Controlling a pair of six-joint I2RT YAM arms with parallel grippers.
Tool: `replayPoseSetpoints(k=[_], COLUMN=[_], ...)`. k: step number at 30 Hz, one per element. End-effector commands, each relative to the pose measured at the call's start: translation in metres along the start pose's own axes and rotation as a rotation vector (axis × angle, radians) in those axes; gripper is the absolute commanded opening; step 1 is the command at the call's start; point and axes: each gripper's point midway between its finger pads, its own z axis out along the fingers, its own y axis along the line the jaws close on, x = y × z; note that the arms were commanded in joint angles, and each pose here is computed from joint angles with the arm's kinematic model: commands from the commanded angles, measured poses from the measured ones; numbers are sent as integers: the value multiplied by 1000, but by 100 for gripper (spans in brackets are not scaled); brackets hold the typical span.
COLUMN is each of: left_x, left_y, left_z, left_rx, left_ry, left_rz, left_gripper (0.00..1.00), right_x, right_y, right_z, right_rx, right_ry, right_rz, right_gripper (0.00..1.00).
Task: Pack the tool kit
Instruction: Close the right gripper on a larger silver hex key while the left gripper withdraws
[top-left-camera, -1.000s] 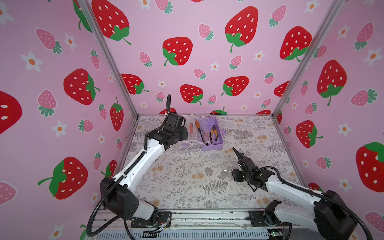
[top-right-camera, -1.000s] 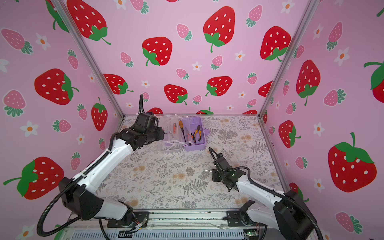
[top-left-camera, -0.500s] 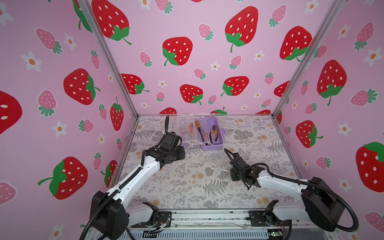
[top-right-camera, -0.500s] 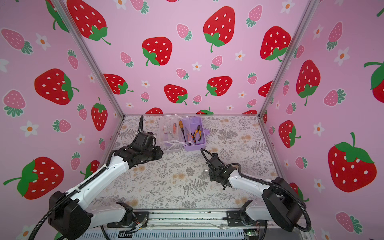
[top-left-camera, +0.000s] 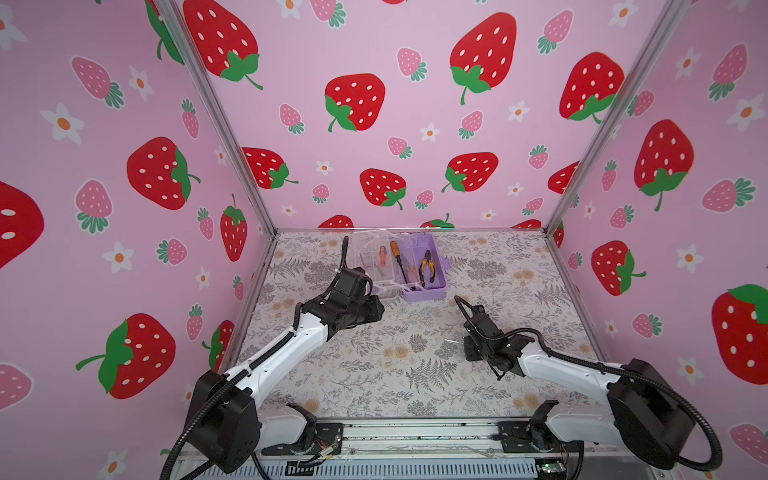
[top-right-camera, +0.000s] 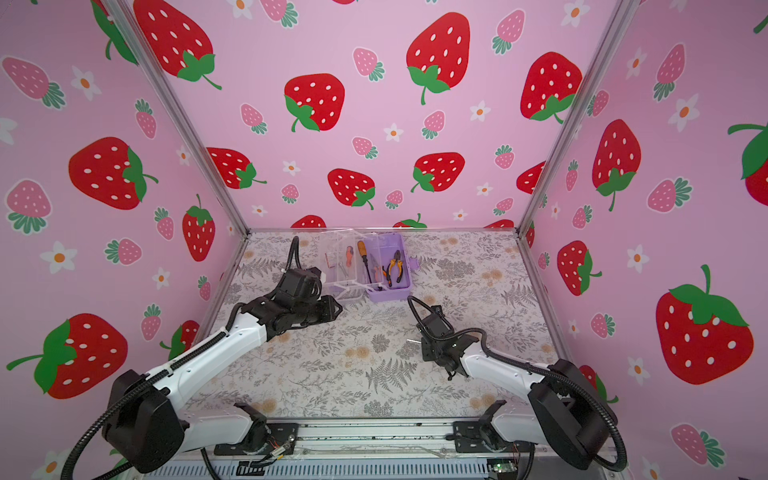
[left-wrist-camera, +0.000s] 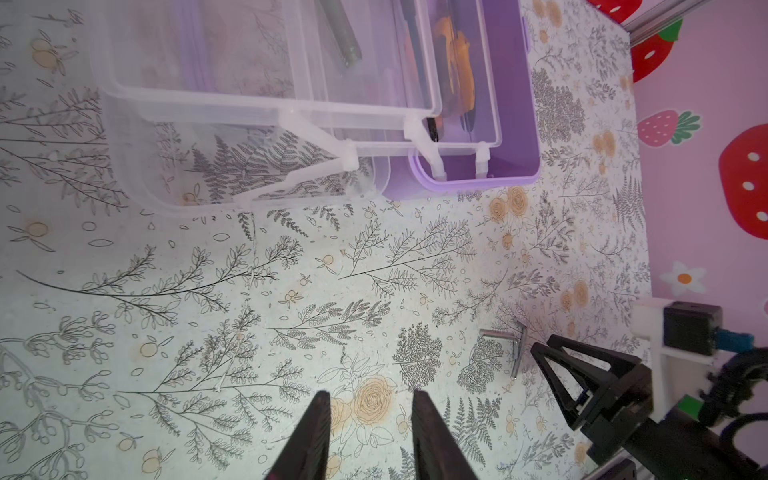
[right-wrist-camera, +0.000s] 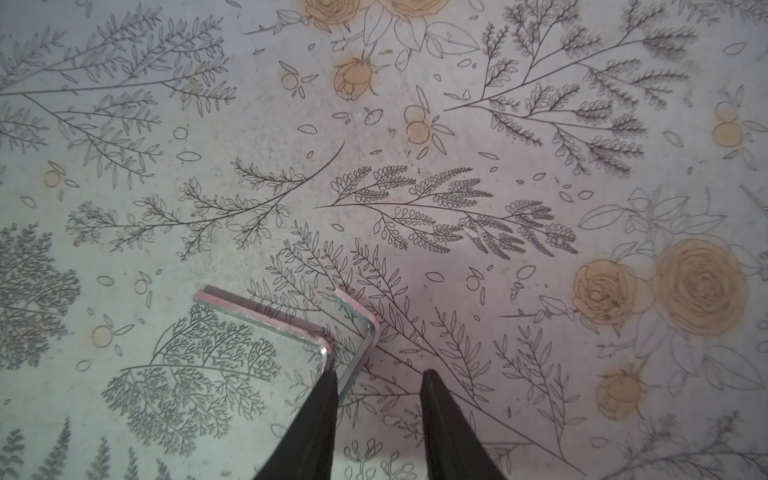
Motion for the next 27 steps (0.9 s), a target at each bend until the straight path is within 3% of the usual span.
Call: replayPoseSetpoints(k=[1,10,21,27], left_x=[3,7,13,31], left_y=[-6,-17,-19,-57], left_z=[8,13,9,19], left_rx=[25,42,44,79], left_ry=[20,43,48,97], left_rz=[-7,15,46,204], left_gripper=[36,36,36,38], right_x=[-2,5,-2,-26], right_y=[1,6,11,12], right_z=[4,22,29,11], right_rx=[-2,-17,-20,-80], right_ry=[5,41,42,-37], right_rz=[31,37,9,44], right_gripper=[34,28,3,0])
